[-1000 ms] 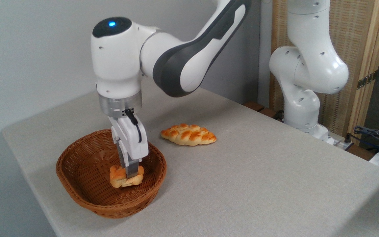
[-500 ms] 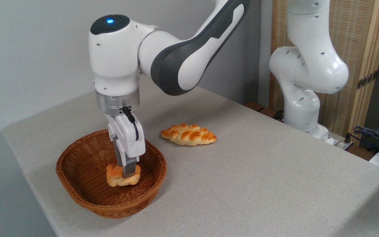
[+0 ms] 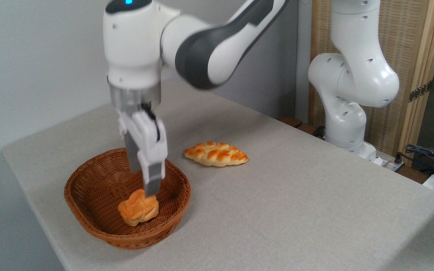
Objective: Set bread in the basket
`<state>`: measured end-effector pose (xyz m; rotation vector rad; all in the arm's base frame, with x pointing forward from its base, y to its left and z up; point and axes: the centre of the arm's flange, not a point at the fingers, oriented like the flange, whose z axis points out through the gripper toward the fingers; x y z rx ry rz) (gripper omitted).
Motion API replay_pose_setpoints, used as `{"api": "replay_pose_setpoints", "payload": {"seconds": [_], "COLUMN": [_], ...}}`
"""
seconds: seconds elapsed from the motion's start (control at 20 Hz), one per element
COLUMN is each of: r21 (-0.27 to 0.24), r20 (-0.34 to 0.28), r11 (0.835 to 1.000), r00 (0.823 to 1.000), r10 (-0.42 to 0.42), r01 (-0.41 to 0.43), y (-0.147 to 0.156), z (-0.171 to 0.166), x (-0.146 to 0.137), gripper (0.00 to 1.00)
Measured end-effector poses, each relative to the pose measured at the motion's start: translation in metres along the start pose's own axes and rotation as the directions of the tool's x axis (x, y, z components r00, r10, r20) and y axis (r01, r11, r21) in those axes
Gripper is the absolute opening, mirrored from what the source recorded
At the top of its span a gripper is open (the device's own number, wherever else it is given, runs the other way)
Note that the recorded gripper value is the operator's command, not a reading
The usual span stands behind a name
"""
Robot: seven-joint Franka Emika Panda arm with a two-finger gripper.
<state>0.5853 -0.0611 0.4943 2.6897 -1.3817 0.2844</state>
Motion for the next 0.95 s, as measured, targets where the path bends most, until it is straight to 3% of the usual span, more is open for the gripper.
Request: {"api": "replay_pose_setpoints", "payload": {"seconds": [0.15,0.3,0.4,0.95], "r21": [-0.053,-0.003,0.020,0.035], "r20": [0.049,0.154,0.183,0.180], "r11": [0.998,0.998,0.998,0.997], "r00": [0.998,0.986,0.981,0.981], "r10": [-0.040,-0.061,-0.067,-0.075], "r01": [0.043,0.062,0.064,0.070], "y": [0.021,0.029,0.029,0.023], "z": [-0.059,-0.106,-0.122,-0.136], "x": [-0.009,-0.018,-0.017,-0.014], "gripper": [1.00,1.00,1.00,1.00]}}
